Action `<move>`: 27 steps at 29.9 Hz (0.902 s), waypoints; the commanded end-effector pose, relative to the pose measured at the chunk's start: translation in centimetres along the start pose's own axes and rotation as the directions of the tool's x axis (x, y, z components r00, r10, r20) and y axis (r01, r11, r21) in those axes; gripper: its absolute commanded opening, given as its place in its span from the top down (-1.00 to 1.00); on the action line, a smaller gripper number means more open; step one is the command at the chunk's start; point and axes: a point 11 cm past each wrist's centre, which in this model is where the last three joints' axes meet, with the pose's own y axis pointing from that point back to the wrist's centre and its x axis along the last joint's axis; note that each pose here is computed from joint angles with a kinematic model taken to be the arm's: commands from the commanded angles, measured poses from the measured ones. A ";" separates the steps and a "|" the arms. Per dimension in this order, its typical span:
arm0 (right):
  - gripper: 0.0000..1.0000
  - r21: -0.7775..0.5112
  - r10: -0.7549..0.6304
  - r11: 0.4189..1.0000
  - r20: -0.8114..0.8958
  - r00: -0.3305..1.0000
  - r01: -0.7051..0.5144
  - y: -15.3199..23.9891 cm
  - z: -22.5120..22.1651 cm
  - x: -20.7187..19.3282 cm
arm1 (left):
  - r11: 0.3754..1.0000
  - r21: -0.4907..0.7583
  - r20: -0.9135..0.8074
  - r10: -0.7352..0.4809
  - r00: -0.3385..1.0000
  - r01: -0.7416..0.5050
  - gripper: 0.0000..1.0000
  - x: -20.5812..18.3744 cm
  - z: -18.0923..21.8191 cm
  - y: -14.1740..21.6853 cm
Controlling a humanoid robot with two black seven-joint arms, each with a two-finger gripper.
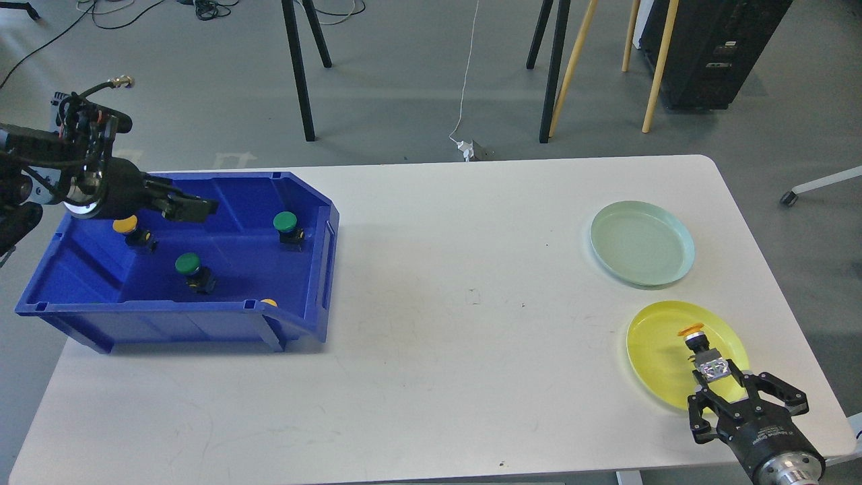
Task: Pass button and place on color plate
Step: 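Lower the left gripper into the blue bin toward a green-capped button, then grasp the green-capped button with the left gripper and lift it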
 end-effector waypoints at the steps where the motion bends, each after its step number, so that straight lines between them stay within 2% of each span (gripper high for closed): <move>1: -1.00 0.007 -0.019 1.000 0.009 1.000 0.019 -0.1 -0.2 -0.4 | 0.998 0.026 0.005 -0.058 0.998 0.058 -0.88 -1.6 -0.7 -0.4; 9: -1.00 0.089 -0.074 0.993 0.000 0.997 0.074 -0.9 -3.4 -2.3 | 0.996 0.009 -0.005 -0.087 0.996 0.087 -0.88 -2.9 0.0 -1.6; 16: -1.00 0.093 -0.088 0.992 -0.002 0.996 0.088 -1.1 -3.7 -2.8 | 0.991 -0.010 -0.101 -0.130 0.986 0.130 -0.88 -5.8 0.5 -4.1; 25: -1.00 0.093 -0.087 0.992 -0.002 0.996 0.087 -1.1 -3.6 -2.8 | 0.991 -0.011 -0.110 -0.135 0.985 0.135 -0.87 -6.0 0.8 -4.7; 27: -1.00 0.092 -0.087 0.992 -0.002 0.996 0.086 -1.1 -3.6 -2.7 | 0.990 0.000 -0.114 -0.142 0.983 0.143 -0.80 -6.2 0.6 -4.8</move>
